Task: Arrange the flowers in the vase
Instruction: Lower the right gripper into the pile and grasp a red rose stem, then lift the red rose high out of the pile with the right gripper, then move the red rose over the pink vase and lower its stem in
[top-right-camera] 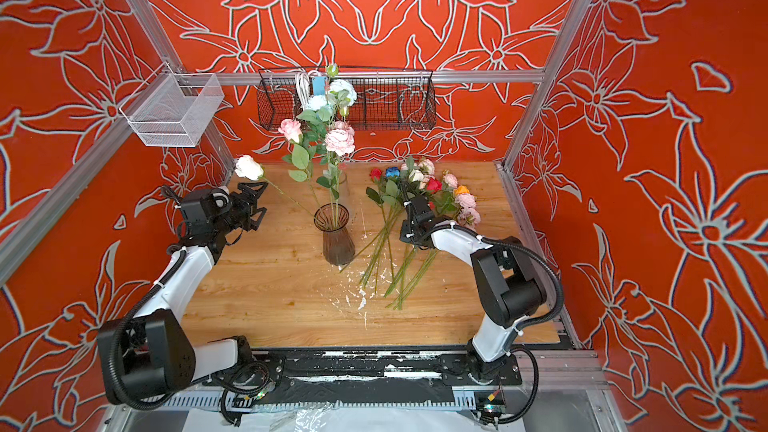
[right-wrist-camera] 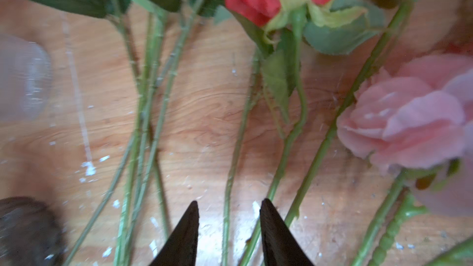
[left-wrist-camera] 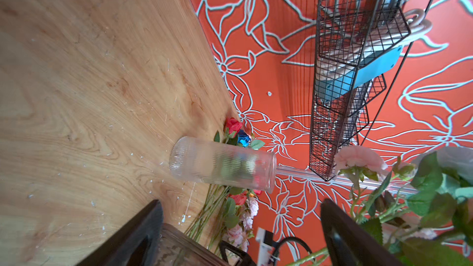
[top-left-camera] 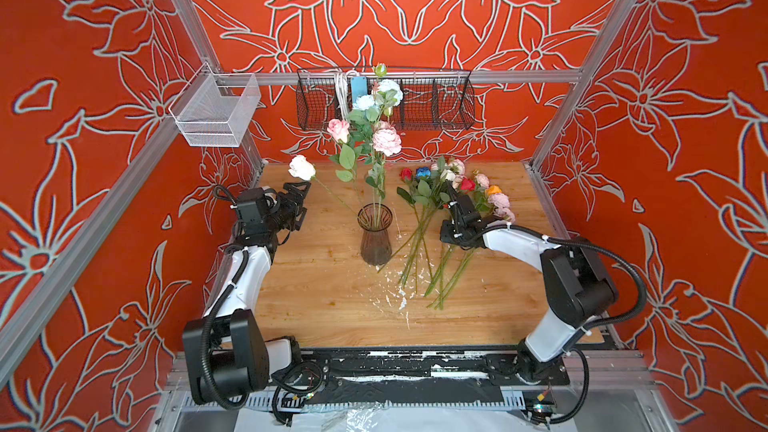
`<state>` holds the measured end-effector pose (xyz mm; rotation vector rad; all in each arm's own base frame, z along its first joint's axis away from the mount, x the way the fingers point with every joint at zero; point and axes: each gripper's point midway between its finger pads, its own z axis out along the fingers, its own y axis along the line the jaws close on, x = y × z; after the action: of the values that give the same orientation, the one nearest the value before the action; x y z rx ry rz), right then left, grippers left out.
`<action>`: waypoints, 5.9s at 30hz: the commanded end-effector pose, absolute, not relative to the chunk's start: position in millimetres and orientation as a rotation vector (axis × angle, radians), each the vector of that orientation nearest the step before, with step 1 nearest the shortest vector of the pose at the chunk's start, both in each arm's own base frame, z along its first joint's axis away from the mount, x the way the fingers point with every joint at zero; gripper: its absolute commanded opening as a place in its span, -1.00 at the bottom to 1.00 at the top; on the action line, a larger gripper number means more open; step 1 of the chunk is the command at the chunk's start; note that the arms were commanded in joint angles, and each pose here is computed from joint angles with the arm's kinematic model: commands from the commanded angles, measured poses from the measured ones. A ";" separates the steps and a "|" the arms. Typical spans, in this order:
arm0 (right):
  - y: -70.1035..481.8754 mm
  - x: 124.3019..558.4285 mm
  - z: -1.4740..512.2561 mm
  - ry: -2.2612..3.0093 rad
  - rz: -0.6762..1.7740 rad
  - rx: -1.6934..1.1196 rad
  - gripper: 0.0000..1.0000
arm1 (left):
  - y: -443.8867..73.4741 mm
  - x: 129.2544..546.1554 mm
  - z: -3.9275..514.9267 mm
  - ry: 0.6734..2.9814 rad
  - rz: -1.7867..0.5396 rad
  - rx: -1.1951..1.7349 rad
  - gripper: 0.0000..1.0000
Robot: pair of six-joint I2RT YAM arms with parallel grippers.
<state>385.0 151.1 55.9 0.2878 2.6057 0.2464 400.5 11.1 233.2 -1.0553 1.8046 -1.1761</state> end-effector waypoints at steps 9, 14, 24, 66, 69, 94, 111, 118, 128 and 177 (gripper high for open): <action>160.4 395.4 38.8 2.654 0.297 0.362 -0.43 | 7.1 400.7 249.7 1.767 -1.247 -1.007 0.91; 162.5 398.3 53.2 2.614 0.354 0.385 -0.81 | 6.5 400.8 251.2 1.763 -1.248 -0.995 0.91; 164.0 392.3 137.9 2.383 0.526 0.360 -1.00 | 6.3 396.4 266.8 1.714 -1.244 -0.939 0.91; 157.8 375.0 147.6 2.398 0.504 0.309 -0.16 | 5.2 393.0 276.9 1.693 -1.244 -0.909 0.92; 162.6 377.4 137.7 2.467 0.485 0.281 -0.22 | 5.5 392.9 277.2 1.693 -1.243 -0.910 0.92; 221.8 430.6 40.8 2.593 0.729 0.394 -0.31 | 4.5 392.7 277.0 1.692 -1.252 -0.911 0.92; 209.8 429.8 48.6 2.566 0.655 0.389 -0.93 | 7.0 393.3 276.1 1.689 -1.248 -0.918 0.92; 178.0 417.0 101.2 2.471 0.472 0.340 -0.98 | 7.3 393.2 276.8 1.687 -1.251 -0.917 0.92; 159.1 410.2 165.0 2.406 0.093 0.075 -0.99 | 6.9 393.0 276.9 1.686 -1.251 -0.916 0.92; 387.0 366.2 482.6 1.423 0.759 -0.447 -1.00 | -49.5 253.1 220.9 1.899 -1.058 -0.805 0.92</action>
<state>375.5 375.2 500.7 -0.3674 1.4018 0.7767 249.2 -47.9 210.5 -0.8275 1.9180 -1.0363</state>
